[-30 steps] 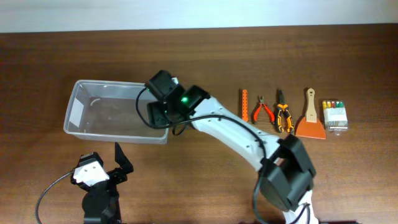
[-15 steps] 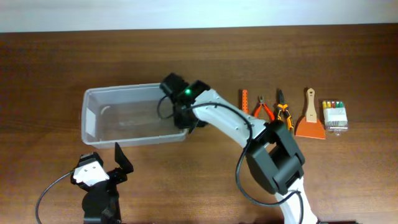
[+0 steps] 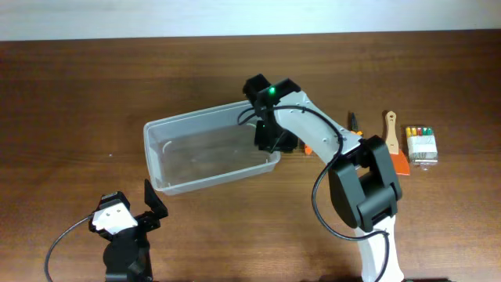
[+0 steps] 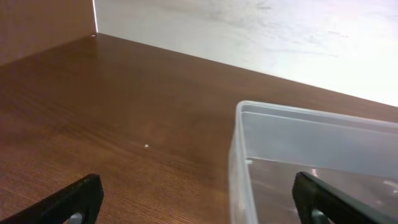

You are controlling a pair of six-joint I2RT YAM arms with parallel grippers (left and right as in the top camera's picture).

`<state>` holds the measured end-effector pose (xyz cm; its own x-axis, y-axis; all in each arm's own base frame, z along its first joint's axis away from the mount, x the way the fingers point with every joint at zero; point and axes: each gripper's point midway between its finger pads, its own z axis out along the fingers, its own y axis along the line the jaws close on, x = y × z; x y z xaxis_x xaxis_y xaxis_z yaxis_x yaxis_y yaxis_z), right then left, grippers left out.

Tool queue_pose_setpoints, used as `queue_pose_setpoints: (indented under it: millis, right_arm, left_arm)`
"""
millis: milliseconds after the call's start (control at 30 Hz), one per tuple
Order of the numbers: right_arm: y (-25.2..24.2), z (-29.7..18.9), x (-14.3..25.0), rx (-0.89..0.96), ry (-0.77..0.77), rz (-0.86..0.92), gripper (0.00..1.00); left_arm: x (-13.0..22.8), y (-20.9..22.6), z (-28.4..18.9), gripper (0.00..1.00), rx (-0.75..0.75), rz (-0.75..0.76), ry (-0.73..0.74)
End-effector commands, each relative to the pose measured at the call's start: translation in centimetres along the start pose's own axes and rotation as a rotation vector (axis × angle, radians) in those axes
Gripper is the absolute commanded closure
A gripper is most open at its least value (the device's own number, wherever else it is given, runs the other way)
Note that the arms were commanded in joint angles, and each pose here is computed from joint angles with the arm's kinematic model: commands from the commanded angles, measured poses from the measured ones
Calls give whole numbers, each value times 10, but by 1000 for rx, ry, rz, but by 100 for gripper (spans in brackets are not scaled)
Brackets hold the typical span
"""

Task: Pack container
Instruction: 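Push the clear container rightward toward the tools with the right gripper, then reach the right gripper to the marker pack and grasp it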

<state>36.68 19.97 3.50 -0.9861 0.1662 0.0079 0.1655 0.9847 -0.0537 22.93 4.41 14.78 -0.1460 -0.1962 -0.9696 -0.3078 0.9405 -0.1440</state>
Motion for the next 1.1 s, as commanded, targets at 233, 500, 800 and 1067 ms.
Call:
queue_pose_setpoints:
  millis: [233, 500, 800, 1067]
  right_arm:
    - [20, -5, 16, -119, 114, 172, 69]
    - [26, -6, 20, -147, 151, 248, 70]
    - [0, -17, -9, -167, 89, 219, 69]
    - [-63, -157, -59, -245, -374, 114, 16]
  left_arm:
    - [1, 0, 0, 1, 0, 10, 0]
    - [1, 0, 0, 1, 0, 10, 0]
    - [1, 0, 0, 1, 0, 10, 0]
    - [1, 0, 0, 1, 0, 9, -1]
